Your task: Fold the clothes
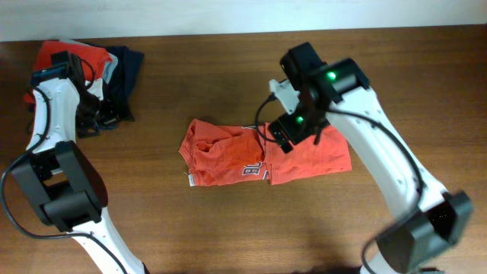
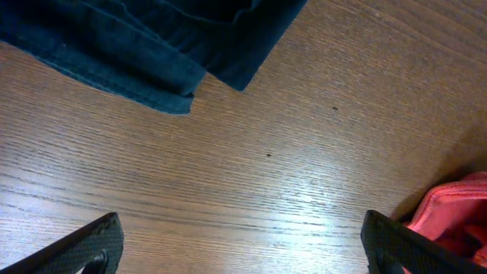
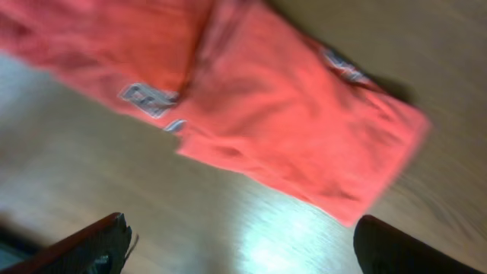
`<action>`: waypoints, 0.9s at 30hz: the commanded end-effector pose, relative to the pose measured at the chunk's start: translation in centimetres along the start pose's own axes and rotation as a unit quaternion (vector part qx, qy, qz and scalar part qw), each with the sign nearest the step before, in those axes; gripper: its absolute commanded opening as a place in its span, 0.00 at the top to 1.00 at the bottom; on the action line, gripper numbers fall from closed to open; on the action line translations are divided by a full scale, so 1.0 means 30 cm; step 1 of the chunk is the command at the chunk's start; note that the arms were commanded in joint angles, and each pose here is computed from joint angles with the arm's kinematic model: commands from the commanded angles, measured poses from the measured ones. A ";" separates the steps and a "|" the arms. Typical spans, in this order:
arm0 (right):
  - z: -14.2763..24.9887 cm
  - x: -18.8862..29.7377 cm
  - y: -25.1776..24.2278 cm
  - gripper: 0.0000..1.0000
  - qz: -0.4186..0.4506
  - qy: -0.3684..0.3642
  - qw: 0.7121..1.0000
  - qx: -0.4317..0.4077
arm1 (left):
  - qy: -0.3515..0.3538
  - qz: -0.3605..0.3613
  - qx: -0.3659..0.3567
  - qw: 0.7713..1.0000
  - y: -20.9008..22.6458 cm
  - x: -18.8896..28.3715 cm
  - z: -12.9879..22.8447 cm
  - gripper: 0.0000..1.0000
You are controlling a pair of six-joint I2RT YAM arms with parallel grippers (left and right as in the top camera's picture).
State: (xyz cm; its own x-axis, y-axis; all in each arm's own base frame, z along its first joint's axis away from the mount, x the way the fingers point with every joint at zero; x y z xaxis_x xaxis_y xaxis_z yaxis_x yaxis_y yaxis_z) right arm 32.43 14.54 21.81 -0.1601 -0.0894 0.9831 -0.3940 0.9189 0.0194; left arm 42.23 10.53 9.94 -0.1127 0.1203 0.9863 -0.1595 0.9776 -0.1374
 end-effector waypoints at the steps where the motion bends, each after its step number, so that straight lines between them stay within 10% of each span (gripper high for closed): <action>1: 0.039 -0.041 -0.030 0.02 0.064 -0.009 0.998 -0.018 | -0.029 -0.003 0.001 1.000 -0.007 0.068 -0.021 0.01; 11: 0.049 -0.249 0.080 0.00 0.027 -0.025 0.997 0.065 | -0.029 -0.003 0.001 1.000 -0.007 0.068 -0.021 0.01; 17: 0.091 -0.290 0.114 0.28 -0.011 -0.003 0.994 0.105 | -0.029 -0.003 0.001 1.000 -0.007 0.068 -0.021 0.01; 27: 0.125 -0.398 0.155 0.31 -0.057 -0.015 0.991 0.119 | -0.029 -0.003 0.001 1.000 -0.007 0.068 -0.021 0.01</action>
State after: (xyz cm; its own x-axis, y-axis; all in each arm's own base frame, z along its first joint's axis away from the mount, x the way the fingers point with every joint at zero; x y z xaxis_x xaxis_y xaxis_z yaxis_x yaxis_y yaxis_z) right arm 29.58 17.85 9.78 -0.1470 -0.1562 0.9767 -0.5935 0.8039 0.0392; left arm 42.24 10.50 9.94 -0.1128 0.1211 0.9862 -0.1590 0.9776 -0.1382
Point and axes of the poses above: each gripper's point midway between its finger pads, its own x axis back along the fingers, its own y axis along the line the jaws close on, z = x × y, the point moved 3 cm from there along x, back along the fingers, and after that the axes turned 8 degrees about -x, right-handed, at the moved point
